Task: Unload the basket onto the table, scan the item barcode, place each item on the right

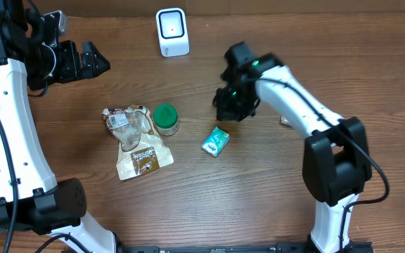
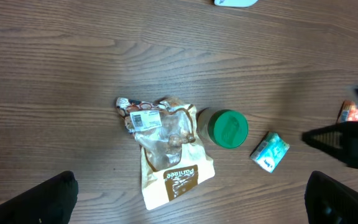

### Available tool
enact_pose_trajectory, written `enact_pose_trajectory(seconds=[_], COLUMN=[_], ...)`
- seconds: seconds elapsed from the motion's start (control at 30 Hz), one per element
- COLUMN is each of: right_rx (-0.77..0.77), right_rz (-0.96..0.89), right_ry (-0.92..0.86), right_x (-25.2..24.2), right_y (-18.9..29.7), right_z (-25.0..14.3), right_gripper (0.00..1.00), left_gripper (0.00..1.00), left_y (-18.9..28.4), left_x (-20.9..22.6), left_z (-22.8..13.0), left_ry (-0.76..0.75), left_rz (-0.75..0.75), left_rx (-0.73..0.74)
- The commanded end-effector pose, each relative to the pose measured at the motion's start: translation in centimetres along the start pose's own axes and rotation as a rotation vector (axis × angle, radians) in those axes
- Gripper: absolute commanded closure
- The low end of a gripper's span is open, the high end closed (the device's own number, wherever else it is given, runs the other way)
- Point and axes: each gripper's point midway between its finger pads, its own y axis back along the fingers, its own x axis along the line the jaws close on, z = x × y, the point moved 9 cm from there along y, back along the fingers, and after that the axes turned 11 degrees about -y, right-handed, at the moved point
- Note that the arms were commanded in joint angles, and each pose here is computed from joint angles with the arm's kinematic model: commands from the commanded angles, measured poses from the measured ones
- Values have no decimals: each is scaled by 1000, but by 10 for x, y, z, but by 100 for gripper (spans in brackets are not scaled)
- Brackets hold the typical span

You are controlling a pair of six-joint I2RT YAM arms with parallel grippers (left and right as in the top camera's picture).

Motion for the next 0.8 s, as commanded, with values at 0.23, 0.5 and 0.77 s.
enact_pose_trajectory(seconds=[0.23, 0.5, 0.77], right_rx=[185, 240, 165], right_rz=[12, -146, -263], right_ry=[77, 72, -13], right_x=[8, 20, 19], right_y=[-6, -55, -87], right_z=[-35, -81, -101], right_gripper=[96, 96, 96], left_gripper=[0, 1, 0], left_y=[6, 6, 6], left_x=[-5, -5, -5], left_z=[1, 1, 1], left_ry=[-29, -29, -29], left_rz=[-5, -5, -5], left_rx=[-21, -21, -21])
